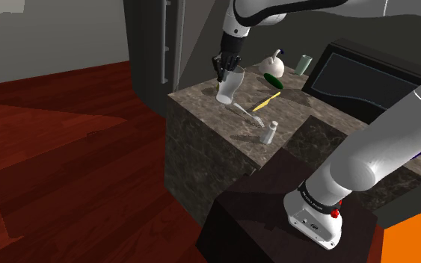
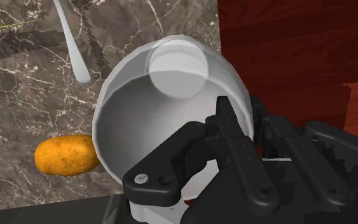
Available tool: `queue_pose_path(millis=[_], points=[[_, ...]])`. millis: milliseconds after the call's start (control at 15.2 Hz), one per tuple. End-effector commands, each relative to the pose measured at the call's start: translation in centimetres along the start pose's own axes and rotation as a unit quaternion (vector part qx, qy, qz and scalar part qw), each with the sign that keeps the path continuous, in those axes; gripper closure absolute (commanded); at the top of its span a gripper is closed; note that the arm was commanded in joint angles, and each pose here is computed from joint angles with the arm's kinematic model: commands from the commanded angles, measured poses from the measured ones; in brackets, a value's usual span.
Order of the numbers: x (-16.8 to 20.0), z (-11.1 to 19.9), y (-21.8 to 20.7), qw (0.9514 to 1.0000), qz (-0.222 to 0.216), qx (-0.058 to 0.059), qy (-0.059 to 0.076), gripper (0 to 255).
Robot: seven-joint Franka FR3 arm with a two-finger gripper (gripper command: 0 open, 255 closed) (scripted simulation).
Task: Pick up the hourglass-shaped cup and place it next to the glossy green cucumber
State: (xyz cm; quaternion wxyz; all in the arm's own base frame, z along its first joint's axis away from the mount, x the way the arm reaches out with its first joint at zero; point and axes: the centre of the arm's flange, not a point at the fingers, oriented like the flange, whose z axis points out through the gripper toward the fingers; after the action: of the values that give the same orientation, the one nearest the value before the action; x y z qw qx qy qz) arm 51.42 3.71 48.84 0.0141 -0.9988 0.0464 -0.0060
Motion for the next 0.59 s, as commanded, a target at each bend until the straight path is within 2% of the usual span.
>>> queue_pose_path(millis=[0,528], points=[[0.0,-1.1,-0.1,1.0000,0.000,0.000,0.000,255],[0.1,-5.3,-0.2,1.0000,0.000,0.000,0.000,255]])
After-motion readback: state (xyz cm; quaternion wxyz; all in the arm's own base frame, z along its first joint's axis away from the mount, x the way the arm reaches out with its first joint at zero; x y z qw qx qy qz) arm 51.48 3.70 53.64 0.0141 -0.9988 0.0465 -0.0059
